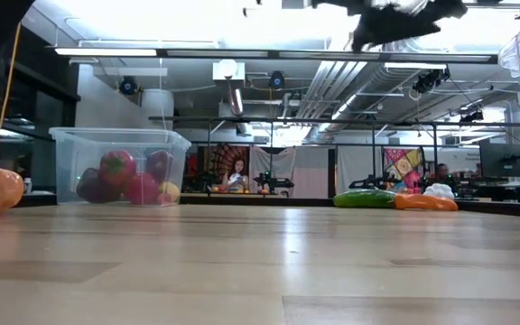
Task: Sort produce into baskets
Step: Put the brown potato into the bottom transparent bin
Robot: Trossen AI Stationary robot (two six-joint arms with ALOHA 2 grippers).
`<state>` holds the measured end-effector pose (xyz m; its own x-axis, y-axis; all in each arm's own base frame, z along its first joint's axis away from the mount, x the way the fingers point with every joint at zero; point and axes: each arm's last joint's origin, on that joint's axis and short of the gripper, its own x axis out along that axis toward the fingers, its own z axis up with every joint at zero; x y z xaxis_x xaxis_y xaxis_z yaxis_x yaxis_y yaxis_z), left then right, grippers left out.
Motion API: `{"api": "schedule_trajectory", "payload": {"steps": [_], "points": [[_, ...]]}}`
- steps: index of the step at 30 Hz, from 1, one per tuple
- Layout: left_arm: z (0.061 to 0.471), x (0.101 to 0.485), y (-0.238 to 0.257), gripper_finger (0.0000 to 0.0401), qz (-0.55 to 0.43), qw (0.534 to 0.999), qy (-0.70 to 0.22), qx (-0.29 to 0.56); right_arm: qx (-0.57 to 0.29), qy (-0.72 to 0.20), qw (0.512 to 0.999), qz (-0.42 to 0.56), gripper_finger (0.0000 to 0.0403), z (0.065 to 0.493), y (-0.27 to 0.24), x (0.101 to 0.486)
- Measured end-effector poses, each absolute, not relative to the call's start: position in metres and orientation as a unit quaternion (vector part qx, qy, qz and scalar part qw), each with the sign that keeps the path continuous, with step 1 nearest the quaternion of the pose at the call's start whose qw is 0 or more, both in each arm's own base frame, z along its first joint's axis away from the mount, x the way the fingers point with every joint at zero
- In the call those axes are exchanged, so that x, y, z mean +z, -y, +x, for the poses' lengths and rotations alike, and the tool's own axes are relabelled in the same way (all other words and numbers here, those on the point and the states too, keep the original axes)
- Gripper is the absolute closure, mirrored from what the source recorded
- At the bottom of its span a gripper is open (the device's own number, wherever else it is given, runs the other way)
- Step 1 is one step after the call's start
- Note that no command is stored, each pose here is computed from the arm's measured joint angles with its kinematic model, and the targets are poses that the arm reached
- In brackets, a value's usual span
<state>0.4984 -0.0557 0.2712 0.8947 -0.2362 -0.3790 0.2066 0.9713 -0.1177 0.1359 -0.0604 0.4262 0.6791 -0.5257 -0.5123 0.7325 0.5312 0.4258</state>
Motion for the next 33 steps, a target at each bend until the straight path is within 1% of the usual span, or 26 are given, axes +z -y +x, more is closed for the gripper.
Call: {"api": "schedule_trajectory", "payload": {"steps": [3,6,9,12,15,19,23,25,27,29,33], "points": [[0.478,0.280,0.033,0.0071,-0.026,0.953,-0.289,-0.092,-0.369,-0.175,0.856,0.317,0.0020,0.135,0.060,0.424],[0.451,0.286,0.013,0.0071,-0.023,0.922,-0.383,-0.056,-0.373,-0.192,0.851,0.317,0.0020,0.133,0.059,0.421],[0.423,0.281,0.002,0.0071,-0.014,0.889,-0.457,-0.006,-0.380,-0.211,0.844,0.315,0.0020,0.132,0.059,0.418],[0.395,0.268,0.000,0.0071,-0.027,0.872,-0.488,0.021,-0.387,-0.227,0.837,0.312,0.0020,0.131,0.059,0.415],[0.361,0.253,0.004,0.0071,-0.066,0.855,-0.513,0.042,-0.391,-0.234,0.834,0.311,0.0020,0.131,0.059,0.413],[0.306,0.227,0.011,0.0071,-0.153,0.804,-0.565,0.105,-0.392,-0.236,0.833,0.310,0.0020,0.133,0.060,0.413],[0.258,0.213,0.017,0.0071,-0.228,0.756,-0.594,0.154,-0.393,-0.240,0.832,0.310,0.0020,0.135,0.061,0.412],[0.240,0.207,0.020,0.0071,-0.268,0.730,-0.604,0.176,-0.394,-0.242,0.831,0.310,0.0020,0.137,0.061,0.411],[0.225,0.204,0.023,0.0071,-0.297,0.706,-0.617,0.180,-0.394,-0.246,0.830,0.309,0.0020,0.139,0.062,0.410],[0.214,0.201,0.025,0.0071,-0.313,0.691,-0.628,0.175,-0.395,-0.250,0.829,0.308,0.0020,0.141,0.063,0.409],[0.198,0.196,0.028,0.0071,-0.332,0.649,-0.658,0.190,-0.395,-0.261,0.827,0.303,0.0020,0.146,0.065,0.406]]}}
